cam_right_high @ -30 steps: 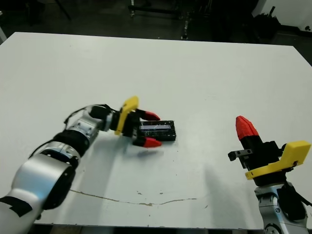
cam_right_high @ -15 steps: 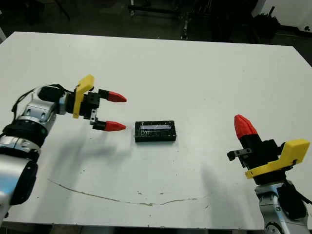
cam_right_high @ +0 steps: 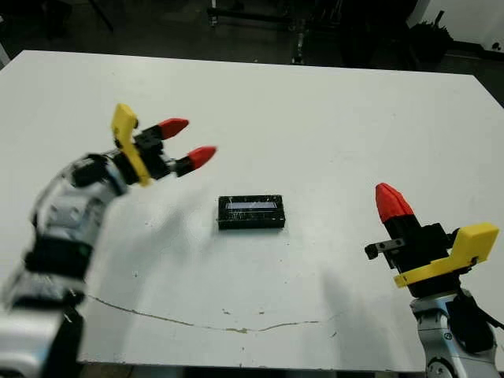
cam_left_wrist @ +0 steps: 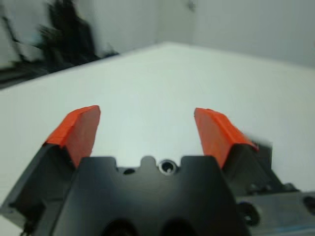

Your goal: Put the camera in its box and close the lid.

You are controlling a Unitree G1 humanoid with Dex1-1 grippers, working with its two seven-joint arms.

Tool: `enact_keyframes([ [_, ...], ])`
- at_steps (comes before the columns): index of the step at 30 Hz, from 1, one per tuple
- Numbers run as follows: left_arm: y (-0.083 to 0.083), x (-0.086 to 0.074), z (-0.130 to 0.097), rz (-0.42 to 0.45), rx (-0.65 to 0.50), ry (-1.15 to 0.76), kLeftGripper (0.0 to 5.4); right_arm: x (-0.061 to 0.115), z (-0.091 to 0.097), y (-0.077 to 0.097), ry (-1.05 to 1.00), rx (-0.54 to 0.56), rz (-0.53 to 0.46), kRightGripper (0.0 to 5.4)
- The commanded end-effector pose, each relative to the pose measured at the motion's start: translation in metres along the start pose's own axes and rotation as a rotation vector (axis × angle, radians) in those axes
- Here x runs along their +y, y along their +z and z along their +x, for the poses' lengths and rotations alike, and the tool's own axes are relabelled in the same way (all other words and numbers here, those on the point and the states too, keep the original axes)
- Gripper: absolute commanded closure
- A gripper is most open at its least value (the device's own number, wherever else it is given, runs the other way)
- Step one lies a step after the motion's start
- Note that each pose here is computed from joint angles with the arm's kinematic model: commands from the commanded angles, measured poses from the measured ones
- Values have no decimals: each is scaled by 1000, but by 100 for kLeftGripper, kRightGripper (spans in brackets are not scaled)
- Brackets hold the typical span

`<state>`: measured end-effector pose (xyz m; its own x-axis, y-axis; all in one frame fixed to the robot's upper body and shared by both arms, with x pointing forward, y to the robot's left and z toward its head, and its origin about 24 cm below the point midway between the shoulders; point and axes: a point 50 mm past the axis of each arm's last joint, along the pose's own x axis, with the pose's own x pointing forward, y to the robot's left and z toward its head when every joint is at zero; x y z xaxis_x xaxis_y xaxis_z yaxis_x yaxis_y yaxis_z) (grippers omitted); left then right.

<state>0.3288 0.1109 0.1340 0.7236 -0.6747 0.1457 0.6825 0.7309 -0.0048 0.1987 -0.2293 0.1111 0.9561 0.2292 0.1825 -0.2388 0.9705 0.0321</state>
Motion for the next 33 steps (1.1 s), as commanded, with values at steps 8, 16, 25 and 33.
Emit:
enact_keyframes([
  [8, -11, -51, 15, -93, 32, 64, 260, -1, 0, -2, -2, 2, 9, 540],
  [16, -36, -68, 15, -76, 230, 68, 383, 1, 0, -1, -10, 9, 5, 540],
  [25, -76, -73, 13, -66, 511, 85, 523, 2, -1, -1, -8, 2, -9, 540],
  [33, -96, -79, 2, -50, 612, 22, 539, 2, -1, -2, -7, 2, 10, 540],
])
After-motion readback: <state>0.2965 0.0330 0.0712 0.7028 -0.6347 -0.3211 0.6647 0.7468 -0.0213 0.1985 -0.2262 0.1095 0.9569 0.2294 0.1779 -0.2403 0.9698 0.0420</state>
